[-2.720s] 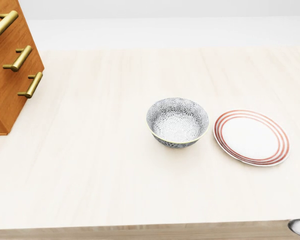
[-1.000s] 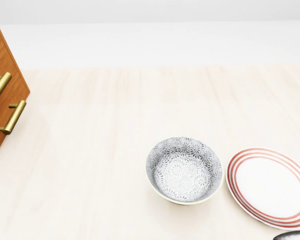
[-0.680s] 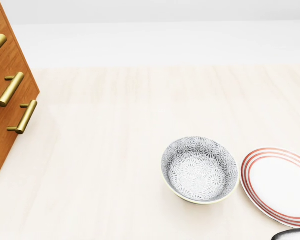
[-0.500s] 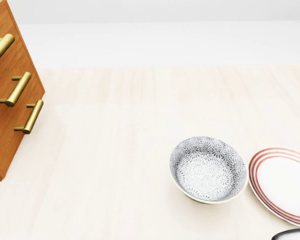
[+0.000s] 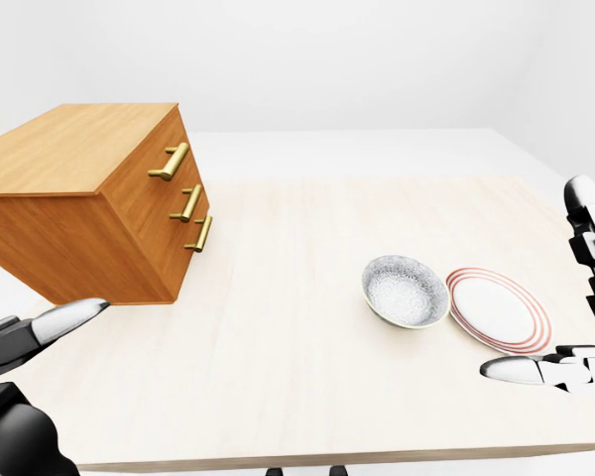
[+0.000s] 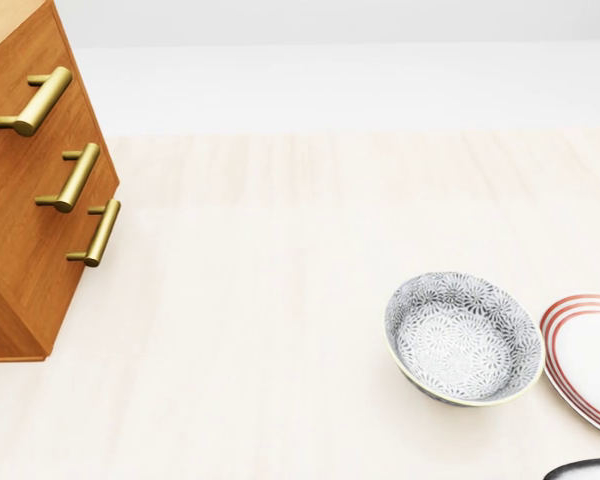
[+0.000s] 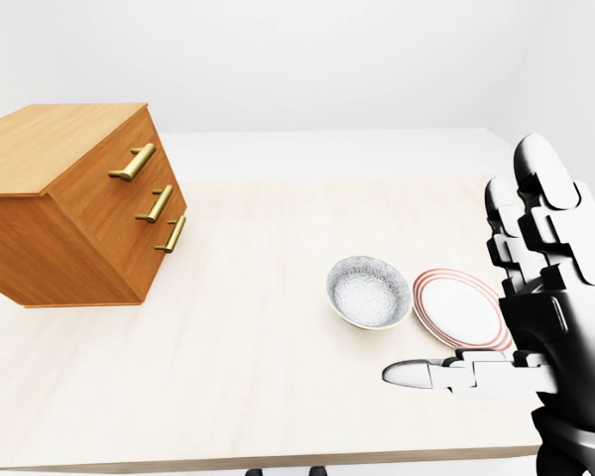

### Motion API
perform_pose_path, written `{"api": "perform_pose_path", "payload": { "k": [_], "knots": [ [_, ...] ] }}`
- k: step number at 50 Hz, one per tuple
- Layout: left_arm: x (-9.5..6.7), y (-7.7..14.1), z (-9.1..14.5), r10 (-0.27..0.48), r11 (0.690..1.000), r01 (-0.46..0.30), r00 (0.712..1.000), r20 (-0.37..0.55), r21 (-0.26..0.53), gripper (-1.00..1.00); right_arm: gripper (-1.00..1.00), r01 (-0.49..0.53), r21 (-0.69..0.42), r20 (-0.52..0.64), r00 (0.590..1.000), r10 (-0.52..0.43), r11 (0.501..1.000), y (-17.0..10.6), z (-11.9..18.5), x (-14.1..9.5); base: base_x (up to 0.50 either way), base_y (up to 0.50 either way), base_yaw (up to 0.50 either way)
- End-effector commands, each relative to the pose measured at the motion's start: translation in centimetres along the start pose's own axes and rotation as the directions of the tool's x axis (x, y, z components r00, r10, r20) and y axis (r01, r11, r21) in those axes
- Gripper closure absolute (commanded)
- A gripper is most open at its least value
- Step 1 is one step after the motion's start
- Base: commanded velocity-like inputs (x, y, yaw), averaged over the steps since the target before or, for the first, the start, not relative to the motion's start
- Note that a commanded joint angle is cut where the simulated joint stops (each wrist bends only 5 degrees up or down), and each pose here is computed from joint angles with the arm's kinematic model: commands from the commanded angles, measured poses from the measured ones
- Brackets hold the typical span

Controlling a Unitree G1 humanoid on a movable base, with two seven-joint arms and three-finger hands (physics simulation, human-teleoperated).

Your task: Put the bowl on top of the cabinet.

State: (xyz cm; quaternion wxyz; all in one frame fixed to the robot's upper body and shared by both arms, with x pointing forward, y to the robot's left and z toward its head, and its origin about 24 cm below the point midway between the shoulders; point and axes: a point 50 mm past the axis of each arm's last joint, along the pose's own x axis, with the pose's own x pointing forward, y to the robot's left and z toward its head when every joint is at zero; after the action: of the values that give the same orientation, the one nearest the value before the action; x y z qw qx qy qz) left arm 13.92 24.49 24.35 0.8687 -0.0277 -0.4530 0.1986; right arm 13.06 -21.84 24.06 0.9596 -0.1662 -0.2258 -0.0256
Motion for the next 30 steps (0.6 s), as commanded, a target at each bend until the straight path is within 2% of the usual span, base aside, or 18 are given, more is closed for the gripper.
{"api": "perform_pose_path", "payload": {
  "k": [1,30],
  "knots": [
    [-0.01,0.05,-0.61,0.014,1.000,-0.014,1.000,-0.024,-0.001,-1.00,-1.00,-0.013,0.002,-0.009,1.000,0.013,1.000,0.24,-0.20,-0.04,0.00,0.16,0.00],
    [-0.06,0.11,-0.82,0.015,1.000,-0.015,0.999,-0.034,0.001,-1.00,-1.00,-0.036,-0.007,-0.017,0.999,0.036,0.999,0.75,-0.53,0.01,0.00,0.16,0.00]
  ]
}}
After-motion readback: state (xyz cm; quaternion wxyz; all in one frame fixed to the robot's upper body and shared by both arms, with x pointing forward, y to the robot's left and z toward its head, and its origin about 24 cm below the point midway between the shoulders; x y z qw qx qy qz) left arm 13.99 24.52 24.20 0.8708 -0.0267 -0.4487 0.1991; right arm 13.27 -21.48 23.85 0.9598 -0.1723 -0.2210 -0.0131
